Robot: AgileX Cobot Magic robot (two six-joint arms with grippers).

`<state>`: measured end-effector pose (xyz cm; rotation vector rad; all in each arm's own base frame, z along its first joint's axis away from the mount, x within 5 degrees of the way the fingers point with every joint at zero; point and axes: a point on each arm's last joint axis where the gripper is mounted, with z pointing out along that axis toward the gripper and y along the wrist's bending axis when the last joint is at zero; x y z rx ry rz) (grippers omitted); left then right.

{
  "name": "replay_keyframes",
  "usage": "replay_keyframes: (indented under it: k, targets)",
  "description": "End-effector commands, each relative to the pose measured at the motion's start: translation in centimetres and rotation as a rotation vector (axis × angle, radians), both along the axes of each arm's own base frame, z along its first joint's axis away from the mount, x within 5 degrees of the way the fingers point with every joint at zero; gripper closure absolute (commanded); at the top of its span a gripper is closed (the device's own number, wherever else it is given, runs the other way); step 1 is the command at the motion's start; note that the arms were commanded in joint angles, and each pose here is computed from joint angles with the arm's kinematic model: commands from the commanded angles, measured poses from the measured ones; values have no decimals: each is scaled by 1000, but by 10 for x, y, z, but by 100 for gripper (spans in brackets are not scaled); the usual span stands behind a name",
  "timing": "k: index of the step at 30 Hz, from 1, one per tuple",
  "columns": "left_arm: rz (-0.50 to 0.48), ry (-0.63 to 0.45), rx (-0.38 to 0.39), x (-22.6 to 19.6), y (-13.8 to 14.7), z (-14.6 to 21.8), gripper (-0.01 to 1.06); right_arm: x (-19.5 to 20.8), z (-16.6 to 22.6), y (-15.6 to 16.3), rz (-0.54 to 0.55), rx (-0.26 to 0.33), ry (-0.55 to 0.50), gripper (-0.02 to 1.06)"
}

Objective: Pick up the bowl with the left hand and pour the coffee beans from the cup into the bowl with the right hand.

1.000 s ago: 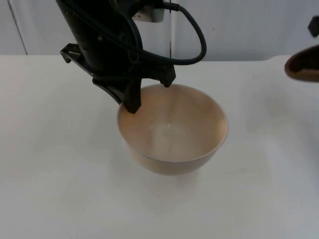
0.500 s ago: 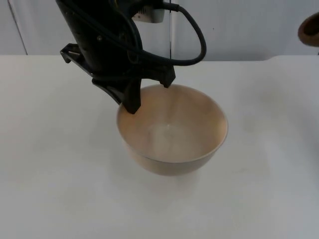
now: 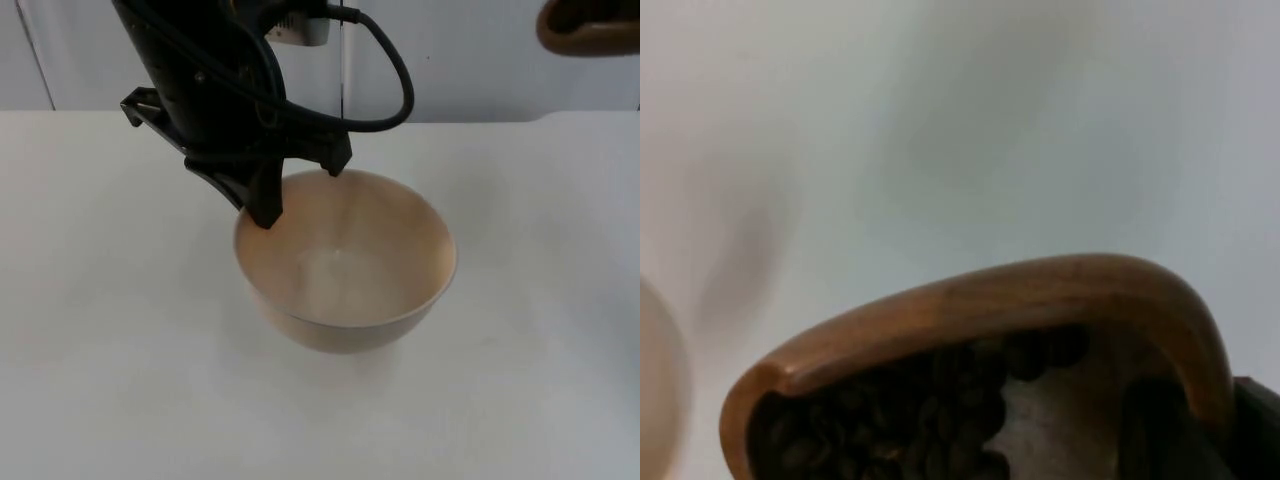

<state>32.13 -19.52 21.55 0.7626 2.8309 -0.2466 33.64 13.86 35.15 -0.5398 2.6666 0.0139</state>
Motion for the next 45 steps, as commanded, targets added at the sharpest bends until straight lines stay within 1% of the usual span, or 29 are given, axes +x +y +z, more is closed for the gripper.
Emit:
replay_keyframes:
  k: [1, 2, 6, 11, 17, 20, 26, 29, 31, 34, 45]
  targets:
    - [-5, -17, -16, -2, -1, 8, 105, -9, 7, 16, 56, -26, -35, 104]
    - [-5, -17, -16, -2, -1, 8, 105, -9, 7, 16, 56, -26, -35, 104]
    - [-5, -17, -16, -2, -1, 8, 105, -19, 7, 36, 111, -36, -43, 104]
    - [-5, -17, -16, -2, -1, 8, 105, -25, 8, 47, 136, -47, -52, 104]
    - [-4, -15, -16, -2, -1, 8, 105, -24, 5, 49, 127, -47, -45, 104]
    - [-4, -13, -15, -2, -1, 8, 105, -23, 1, 52, 115, -38, -30, 104]
    - [-4, -8, -15, -3, -1, 8, 105, -19, -8, 55, 110, -49, -8, 104]
    - [-5, -10, -13, -2, -1, 7, 105, -22, -10, 63, 123, -71, -17, 104]
    - [-4, -10, -13, -2, -1, 7, 105, -23, -10, 64, 126, -72, -18, 104]
    - [-4, 7, -3, 0, -2, -2, 105, -31, -12, 78, 164, -89, -25, 104]
    - [-3, -33, -22, 7, -6, -10, 105, -30, -14, 79, 164, -94, -22, 104]
